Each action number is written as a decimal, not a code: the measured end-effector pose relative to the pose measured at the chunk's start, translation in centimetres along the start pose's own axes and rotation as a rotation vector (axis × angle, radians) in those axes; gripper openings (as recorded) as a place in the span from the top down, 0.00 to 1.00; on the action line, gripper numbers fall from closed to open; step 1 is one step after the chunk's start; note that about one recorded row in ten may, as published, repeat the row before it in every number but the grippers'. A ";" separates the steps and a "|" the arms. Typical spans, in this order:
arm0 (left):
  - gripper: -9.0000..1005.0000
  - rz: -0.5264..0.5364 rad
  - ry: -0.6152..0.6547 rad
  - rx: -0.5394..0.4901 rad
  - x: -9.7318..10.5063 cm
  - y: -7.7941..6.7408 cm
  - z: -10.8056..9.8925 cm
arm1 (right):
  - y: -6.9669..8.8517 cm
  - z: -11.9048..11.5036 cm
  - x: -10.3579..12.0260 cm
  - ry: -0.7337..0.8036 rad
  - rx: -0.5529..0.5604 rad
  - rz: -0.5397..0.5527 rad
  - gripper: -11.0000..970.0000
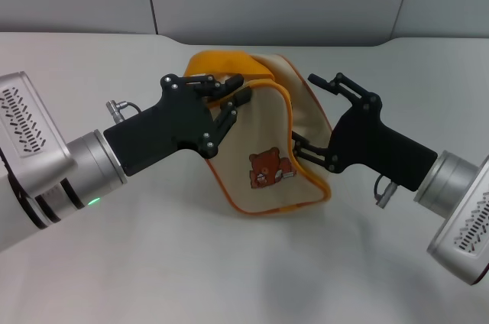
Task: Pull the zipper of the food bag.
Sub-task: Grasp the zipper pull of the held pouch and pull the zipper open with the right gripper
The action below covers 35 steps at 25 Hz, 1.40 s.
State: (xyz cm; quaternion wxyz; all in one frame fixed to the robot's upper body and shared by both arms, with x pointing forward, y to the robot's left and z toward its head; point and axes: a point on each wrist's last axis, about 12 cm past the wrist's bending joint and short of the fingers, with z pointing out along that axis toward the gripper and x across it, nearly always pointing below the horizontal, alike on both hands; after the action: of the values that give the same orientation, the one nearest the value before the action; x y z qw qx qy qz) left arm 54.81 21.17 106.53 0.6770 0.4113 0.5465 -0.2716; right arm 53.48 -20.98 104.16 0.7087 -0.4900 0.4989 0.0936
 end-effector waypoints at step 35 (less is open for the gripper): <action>0.89 -0.015 -0.010 0.005 0.0 -0.3 0.1 | 1.6 -0.3 -0.6 -0.023 0.058 -0.044 0.77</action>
State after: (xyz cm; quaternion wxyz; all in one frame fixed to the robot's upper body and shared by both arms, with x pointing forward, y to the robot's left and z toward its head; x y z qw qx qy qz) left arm 54.60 20.93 106.47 0.6768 0.4075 0.5455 -0.2798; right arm 52.01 -20.16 103.70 0.7302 -0.4792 0.4821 0.0691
